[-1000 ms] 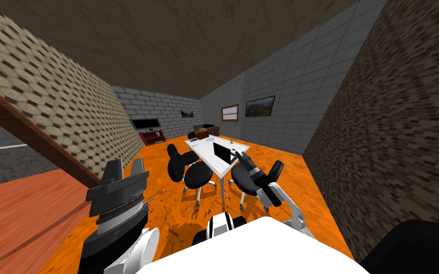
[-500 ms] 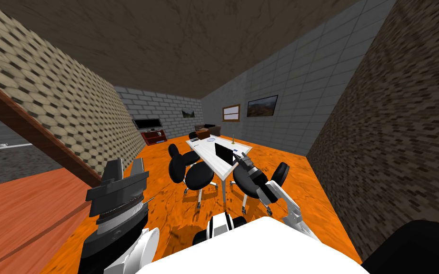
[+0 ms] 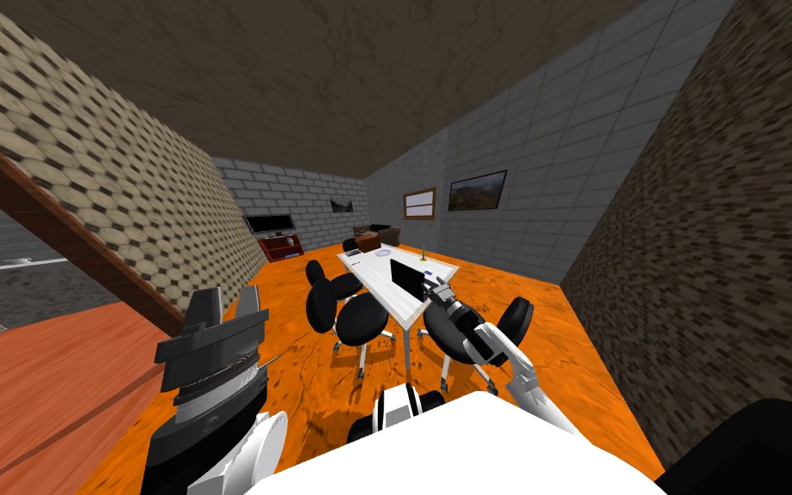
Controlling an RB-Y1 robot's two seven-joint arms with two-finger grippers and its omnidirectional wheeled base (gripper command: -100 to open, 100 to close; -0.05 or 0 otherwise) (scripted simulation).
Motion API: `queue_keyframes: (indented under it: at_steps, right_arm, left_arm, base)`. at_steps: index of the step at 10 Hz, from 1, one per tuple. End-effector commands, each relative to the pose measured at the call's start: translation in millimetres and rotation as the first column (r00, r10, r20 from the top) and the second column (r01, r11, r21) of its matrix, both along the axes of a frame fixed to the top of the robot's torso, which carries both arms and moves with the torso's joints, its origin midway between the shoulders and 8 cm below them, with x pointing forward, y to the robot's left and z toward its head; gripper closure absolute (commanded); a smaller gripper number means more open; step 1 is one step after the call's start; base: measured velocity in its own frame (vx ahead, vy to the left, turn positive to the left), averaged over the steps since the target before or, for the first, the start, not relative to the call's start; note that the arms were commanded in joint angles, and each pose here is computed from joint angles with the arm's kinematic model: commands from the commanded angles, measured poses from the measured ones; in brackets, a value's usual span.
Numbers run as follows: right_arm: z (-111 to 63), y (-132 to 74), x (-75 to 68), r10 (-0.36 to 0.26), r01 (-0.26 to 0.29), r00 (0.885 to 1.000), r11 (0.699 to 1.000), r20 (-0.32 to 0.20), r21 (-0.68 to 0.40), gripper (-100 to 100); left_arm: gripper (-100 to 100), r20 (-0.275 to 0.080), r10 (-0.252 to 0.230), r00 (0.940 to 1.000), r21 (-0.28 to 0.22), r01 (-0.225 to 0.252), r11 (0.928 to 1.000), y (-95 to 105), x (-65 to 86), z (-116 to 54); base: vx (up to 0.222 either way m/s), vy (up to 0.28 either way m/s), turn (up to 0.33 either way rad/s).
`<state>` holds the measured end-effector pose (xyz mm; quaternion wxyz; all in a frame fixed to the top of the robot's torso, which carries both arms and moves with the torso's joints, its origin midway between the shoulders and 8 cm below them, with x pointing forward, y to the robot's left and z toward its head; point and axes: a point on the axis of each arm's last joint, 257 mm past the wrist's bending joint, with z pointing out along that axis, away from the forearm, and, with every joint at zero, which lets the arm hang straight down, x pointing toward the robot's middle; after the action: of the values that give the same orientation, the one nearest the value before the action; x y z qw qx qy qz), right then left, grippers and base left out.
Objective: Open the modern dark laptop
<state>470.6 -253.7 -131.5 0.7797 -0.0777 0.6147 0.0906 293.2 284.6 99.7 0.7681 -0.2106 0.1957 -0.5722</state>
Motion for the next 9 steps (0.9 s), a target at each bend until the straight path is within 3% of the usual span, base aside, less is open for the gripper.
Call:
queue_keyframes:
  at_steps: [1, 4, 5, 9]
  right_arm:
    - [-14.1, -9.7, 8.7, -0.034, 0.032, 0.999, 0.991, -0.012, -0.127, -100]
    - [-38.1, -26.1, 22.1, -0.085, 0.072, 0.996, 0.943, -0.027, -0.324, -100]
    - [-38.1, -26.1, 22.1, -0.086, 0.073, 0.996, 0.941, -0.025, -0.33, -100]
    - [-62.7, -49.1, 35.7, -0.142, 0.105, 0.99, 0.834, -0.026, -0.542, -100]
  left_arm:
    - [0, 0.0, 0.0, 1.0, 0.0, 0.0, 1.0, 0.0, 0.0, 0.0]
    - [0, 0.0, 0.0, 1.0, 0.0, 0.0, 1.0, 0.0, 0.0, 0.0]
    - [0, 0.0, 0.0, 1.0, 0.0, 0.0, 1.0, 0.0, 0.0, 0.0]
    - [0, 0.0, 0.0, 1.0, 0.0, 0.0, 1.0, 0.0, 0.0, 0.0]
  base:
    - [0.042, 0.021, 0.016]
    - [0.051, 0.016, 0.032]
    - [0.046, 0.015, 0.012]
    - [0.046, 0.022, 0.029]
